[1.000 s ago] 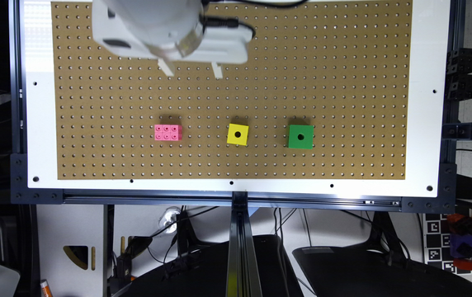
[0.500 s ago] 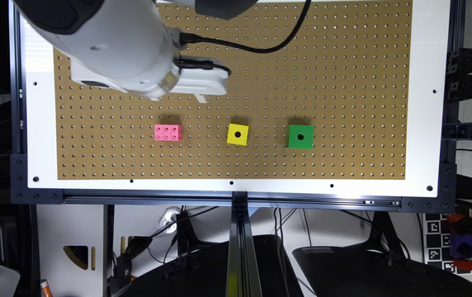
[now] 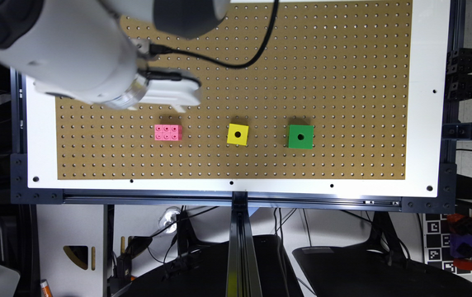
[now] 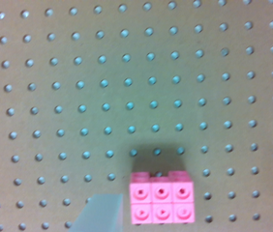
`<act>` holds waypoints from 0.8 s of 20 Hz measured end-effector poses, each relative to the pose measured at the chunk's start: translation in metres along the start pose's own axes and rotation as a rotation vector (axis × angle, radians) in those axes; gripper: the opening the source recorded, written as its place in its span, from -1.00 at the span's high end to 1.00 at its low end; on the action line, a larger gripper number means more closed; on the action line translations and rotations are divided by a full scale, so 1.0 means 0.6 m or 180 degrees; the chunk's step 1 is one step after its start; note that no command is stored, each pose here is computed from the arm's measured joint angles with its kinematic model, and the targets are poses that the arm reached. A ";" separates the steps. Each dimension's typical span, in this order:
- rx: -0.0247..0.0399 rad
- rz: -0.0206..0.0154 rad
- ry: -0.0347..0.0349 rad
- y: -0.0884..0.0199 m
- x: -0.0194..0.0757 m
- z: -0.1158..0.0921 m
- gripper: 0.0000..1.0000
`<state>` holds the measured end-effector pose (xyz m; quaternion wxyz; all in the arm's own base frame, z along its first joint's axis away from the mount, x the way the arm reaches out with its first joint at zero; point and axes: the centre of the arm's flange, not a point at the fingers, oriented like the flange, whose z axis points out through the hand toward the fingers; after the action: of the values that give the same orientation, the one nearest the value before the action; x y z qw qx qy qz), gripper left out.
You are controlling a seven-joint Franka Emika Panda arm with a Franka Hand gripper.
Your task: Pick up pink block.
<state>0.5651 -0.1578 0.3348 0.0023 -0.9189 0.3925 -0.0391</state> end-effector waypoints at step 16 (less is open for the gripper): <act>-0.0066 -0.0008 -0.0115 -0.009 0.016 0.110 -1.00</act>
<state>0.5803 -0.1628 0.2699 -0.0001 -0.9199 0.3916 -0.0184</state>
